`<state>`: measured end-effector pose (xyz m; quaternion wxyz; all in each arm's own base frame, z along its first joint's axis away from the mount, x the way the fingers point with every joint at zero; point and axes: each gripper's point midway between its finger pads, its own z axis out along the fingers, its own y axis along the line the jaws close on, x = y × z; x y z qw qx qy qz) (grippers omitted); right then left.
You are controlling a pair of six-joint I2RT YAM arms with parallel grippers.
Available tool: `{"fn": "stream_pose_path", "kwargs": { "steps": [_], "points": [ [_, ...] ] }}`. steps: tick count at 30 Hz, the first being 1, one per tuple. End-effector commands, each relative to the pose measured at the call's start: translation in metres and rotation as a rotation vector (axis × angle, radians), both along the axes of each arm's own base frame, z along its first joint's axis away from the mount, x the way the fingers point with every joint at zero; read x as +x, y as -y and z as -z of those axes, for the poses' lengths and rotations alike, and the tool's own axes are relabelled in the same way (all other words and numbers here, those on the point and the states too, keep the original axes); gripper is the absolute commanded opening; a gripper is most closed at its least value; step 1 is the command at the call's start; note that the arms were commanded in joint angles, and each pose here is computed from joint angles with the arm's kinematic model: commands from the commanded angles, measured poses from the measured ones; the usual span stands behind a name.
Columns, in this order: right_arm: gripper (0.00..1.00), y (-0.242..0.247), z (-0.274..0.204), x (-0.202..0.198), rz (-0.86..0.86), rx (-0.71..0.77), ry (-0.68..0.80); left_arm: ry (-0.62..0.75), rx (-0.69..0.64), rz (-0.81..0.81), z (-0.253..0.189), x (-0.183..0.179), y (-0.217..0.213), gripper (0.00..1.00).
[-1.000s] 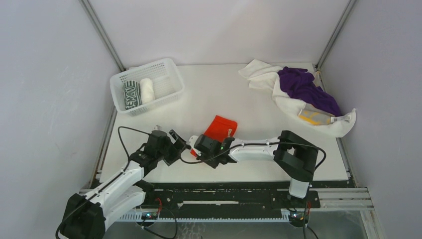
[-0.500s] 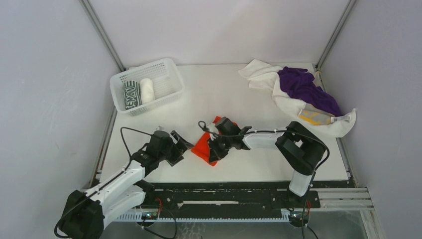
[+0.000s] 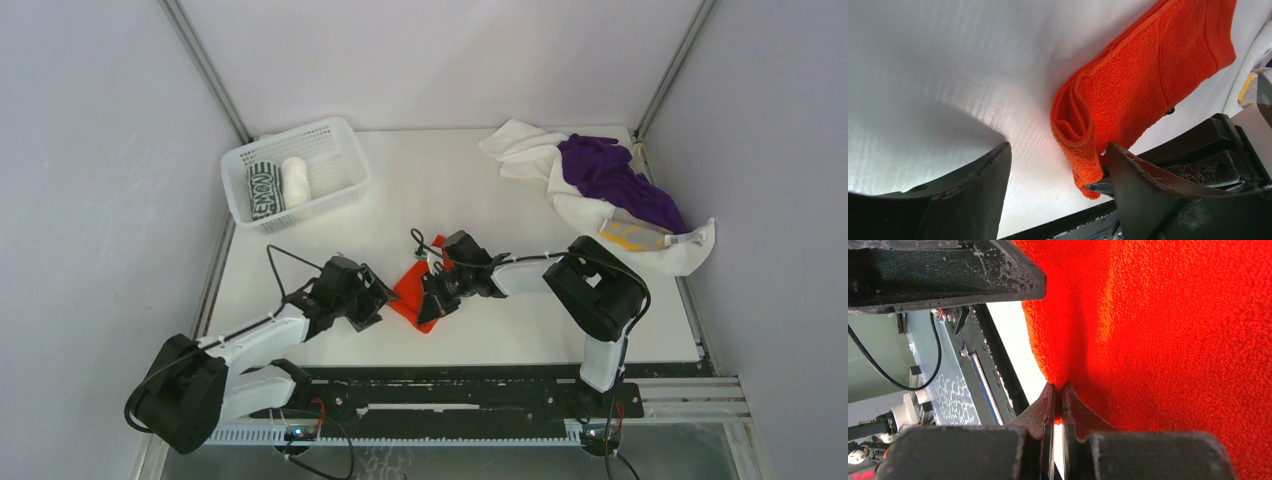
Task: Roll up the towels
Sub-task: Roll the towel at the center of the board.
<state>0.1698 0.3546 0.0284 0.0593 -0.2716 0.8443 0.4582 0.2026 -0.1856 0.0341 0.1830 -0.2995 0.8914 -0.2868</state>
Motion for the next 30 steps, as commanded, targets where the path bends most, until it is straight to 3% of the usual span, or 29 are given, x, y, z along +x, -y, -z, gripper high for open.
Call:
{"fn": "stream_pose_path", "kwargs": {
  "steps": [1,7,12,15,24,30],
  "points": [
    [0.00,-0.007,-0.007,0.002,-0.008,0.044,0.013,0.064,-0.031,-0.008,-0.022,0.022,0.014,0.72],
    [0.00,-0.006,-0.007,0.004,0.001,0.031,0.025,0.000,0.024,-0.011,-0.005,0.018,0.011,0.50],
    [0.00,-0.009,-0.009,0.003,-0.009,0.007,0.070,-0.025,0.091,-0.023,0.002,0.022,0.005,0.25],
    [0.01,-0.013,-0.012,-0.001,-0.030,-0.022,0.130,-0.036,0.172,-0.021,0.005,0.027,-0.003,0.02],
    [0.35,-0.019,-0.036,-0.003,-0.059,-0.133,0.506,-0.106,0.222,-0.007,0.003,0.015,-0.010,0.00],
    [0.45,-0.031,-0.041,-0.014,-0.095,-0.219,0.722,-0.125,0.207,-0.037,-0.003,0.011,-0.012,0.00]
  ]
}}
